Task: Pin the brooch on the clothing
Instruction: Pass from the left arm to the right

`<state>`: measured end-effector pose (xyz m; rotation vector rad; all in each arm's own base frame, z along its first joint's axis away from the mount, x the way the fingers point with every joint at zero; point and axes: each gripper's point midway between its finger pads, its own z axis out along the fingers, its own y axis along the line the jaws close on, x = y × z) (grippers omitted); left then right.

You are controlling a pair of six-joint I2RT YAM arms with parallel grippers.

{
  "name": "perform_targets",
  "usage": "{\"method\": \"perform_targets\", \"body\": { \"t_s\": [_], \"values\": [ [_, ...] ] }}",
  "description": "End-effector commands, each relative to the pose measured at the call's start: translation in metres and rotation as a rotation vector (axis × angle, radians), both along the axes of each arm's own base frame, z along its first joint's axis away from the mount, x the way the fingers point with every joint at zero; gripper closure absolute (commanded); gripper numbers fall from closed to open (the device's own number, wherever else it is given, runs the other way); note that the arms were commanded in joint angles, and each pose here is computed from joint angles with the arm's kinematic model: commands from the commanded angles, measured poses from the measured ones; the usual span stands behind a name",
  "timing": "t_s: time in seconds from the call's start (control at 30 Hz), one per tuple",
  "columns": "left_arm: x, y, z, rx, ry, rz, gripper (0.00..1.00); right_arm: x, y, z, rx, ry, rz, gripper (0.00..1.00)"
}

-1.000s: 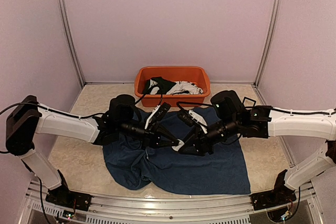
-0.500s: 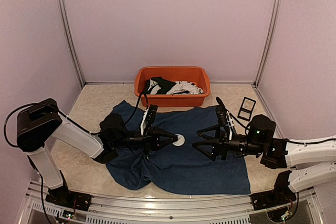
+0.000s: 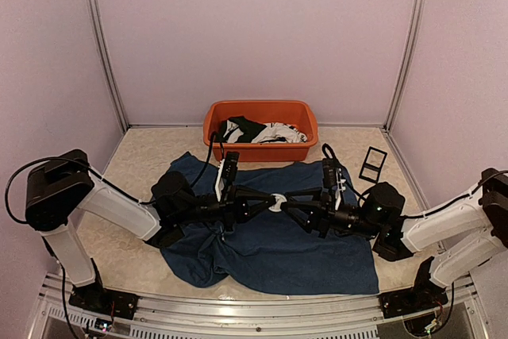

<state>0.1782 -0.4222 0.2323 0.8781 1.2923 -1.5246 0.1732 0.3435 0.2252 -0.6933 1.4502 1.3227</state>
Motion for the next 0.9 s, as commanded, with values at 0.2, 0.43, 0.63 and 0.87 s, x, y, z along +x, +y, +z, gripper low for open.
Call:
{"method": "perform_targets", "body": {
  "t_s": [0.2,0.43,0.63,0.87],
  "values": [
    [-0.006,0.005,0.029,-0.096,-0.114,0.023,1.0,-0.011,0.007,0.019,0.134,-0.04,0.083,0.68],
    [-0.007,0.007,0.034,-0.105,-0.136,0.028,1.0,-0.012,0.006,0.016,0.139,-0.023,0.089,0.76],
    [-0.007,0.006,0.032,-0.102,-0.135,0.022,1.0,-0.015,0.005,0.023,0.142,-0.042,0.096,0.82],
    [-0.009,0.005,0.033,-0.103,-0.134,0.011,1.0,-0.016,0.005,0.028,0.14,-0.049,0.101,0.81]
  ]
}}
